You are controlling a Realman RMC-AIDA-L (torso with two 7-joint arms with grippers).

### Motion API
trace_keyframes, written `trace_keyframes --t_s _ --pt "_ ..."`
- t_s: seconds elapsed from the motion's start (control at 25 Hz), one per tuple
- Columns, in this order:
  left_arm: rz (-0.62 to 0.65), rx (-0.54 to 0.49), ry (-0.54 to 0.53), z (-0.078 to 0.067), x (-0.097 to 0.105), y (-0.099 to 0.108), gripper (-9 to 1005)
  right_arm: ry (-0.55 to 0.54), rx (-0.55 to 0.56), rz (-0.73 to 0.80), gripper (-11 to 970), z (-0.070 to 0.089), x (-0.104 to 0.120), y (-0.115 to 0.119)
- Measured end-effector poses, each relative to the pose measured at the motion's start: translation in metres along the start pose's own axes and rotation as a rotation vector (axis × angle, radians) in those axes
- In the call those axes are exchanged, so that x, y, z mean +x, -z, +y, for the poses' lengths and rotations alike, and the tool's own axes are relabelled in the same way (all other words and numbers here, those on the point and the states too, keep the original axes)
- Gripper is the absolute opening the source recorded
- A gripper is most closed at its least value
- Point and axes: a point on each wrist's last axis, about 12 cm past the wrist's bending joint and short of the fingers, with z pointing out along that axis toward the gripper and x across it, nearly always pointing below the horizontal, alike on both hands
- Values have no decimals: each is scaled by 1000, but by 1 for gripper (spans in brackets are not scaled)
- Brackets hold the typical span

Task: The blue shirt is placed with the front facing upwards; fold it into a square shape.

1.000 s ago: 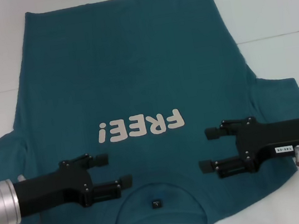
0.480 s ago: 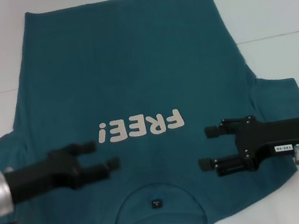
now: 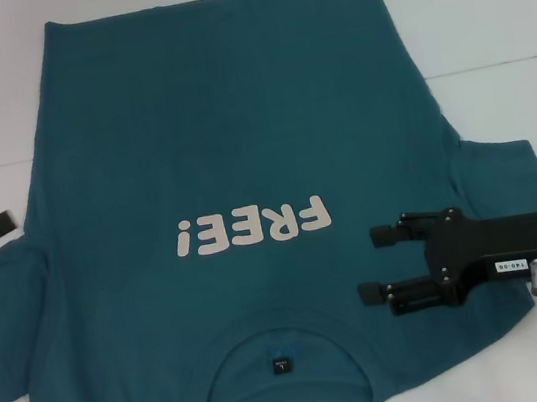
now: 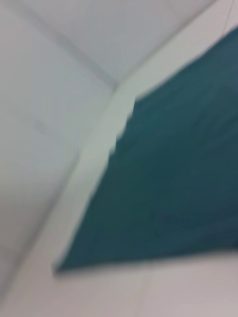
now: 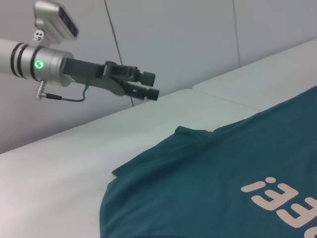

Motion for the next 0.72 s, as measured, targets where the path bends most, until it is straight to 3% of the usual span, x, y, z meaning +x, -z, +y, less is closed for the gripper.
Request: trace_keyframes --t_s 0.12,0.44,0.72 --pt "36 -101 88 13 -2 2 882 0 1 0 914 0 1 0" --pt "167 -231 118 23 2 -2 874 2 5 2 915 -1 1 2" --pt "222 -275 101 28 9 3 867 5 9 3 914 -2 0 3"
